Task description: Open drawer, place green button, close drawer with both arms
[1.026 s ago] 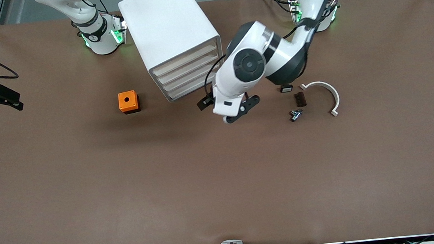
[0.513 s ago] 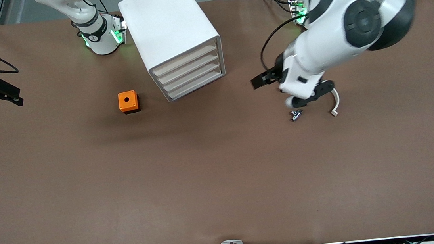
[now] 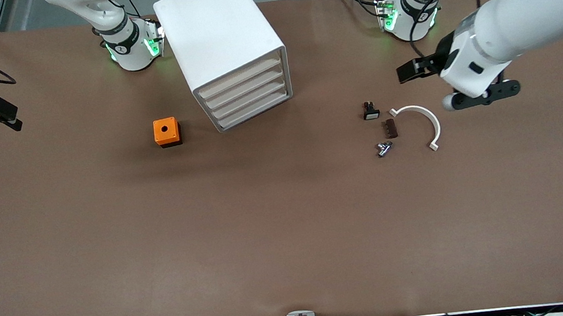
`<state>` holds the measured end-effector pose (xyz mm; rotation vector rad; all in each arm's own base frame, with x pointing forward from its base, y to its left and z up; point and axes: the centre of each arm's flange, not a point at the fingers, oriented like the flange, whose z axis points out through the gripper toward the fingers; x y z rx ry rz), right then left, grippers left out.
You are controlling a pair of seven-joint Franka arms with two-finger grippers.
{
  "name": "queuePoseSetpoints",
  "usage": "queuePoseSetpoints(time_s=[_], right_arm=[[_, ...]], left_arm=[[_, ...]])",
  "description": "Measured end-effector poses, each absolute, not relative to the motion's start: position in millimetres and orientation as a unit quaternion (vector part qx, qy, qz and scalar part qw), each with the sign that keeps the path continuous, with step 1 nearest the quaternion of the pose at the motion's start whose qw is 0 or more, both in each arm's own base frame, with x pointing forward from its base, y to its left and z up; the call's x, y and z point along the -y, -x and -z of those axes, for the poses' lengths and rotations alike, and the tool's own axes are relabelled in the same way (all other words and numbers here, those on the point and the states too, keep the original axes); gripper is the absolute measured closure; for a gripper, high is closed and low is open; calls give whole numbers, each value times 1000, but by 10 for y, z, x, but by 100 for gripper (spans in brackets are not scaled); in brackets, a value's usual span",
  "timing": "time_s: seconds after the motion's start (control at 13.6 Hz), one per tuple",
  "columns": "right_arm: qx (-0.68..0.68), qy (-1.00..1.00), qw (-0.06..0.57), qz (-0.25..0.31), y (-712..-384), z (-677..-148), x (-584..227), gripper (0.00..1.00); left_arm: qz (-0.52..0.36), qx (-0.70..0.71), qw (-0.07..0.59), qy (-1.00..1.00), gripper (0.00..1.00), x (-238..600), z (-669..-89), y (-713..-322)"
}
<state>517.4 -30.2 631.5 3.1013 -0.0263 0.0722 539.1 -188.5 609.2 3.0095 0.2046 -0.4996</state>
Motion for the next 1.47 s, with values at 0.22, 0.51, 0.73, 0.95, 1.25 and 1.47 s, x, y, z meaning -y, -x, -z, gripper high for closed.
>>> queuePoseSetpoints(time_s=[0.22, 0.51, 0.73, 0.95, 1.25, 1.47], right_arm=[[9, -1000, 20, -23, -5178, -6289, 303, 0], [9, -1000, 19, -19, -5176, -6250, 307, 0], [9, -1000, 19, -19, -5177, -6238, 306, 0], [9, -1000, 12, -22, -5185, -6242, 292, 0], [12, -1000, -4, -24, -5187, -6246, 279, 0], [12, -1000, -6, -24, -5186, -6247, 281, 0]], left_arm=[[156, -57, 36, -985, 0, 1381, -6204, -5423], [151, -57, 37, -986, 0, 771, -6252, -5476], [159, -65, 25, -985, 0, 569, -6157, -5497], [158, -51, 12, -986, 0, 435, -6133, -5506], [157, -49, 18, -986, 0, 121, -6116, -5526], [143, -41, 21, -989, 0, 99, -6053, -5583]])
